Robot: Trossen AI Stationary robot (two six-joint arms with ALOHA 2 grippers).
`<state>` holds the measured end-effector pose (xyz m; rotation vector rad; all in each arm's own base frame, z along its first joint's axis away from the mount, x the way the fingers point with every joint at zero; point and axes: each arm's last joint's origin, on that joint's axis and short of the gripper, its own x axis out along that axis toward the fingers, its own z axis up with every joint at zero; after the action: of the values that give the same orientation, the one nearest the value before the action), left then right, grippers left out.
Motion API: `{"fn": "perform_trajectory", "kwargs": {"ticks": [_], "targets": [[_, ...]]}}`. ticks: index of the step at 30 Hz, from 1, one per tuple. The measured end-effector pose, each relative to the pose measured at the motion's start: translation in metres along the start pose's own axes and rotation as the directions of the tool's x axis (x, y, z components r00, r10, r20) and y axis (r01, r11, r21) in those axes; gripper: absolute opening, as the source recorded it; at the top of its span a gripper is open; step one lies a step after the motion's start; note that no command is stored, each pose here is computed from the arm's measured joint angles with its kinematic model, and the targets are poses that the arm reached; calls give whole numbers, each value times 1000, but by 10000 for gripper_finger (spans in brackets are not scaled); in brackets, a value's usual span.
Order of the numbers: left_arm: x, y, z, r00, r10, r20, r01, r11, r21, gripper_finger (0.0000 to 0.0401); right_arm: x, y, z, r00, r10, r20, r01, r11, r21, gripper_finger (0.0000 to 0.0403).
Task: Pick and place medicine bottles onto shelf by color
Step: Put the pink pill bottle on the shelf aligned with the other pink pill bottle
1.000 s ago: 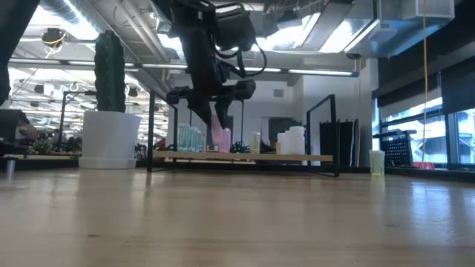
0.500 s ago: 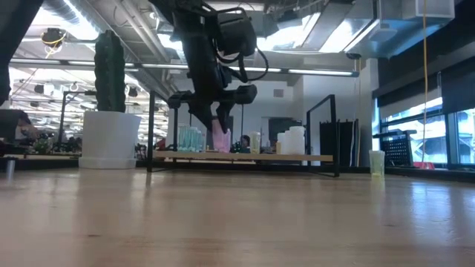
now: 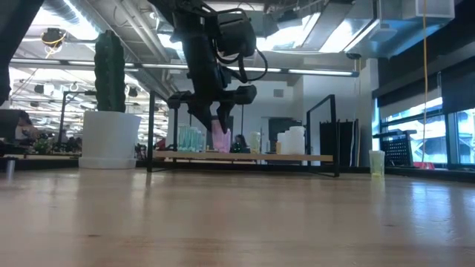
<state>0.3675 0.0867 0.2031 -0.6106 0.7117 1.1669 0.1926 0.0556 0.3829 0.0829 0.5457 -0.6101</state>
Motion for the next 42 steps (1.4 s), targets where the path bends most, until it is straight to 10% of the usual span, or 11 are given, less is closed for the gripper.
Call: {"fn": "perform_trajectory", "kwargs": {"ticks": [42], "targets": [[-5, -5, 15, 993, 15, 115, -21, 999, 50, 180, 0, 0, 0, 1000, 0, 0, 0, 1000, 0, 202]]}}
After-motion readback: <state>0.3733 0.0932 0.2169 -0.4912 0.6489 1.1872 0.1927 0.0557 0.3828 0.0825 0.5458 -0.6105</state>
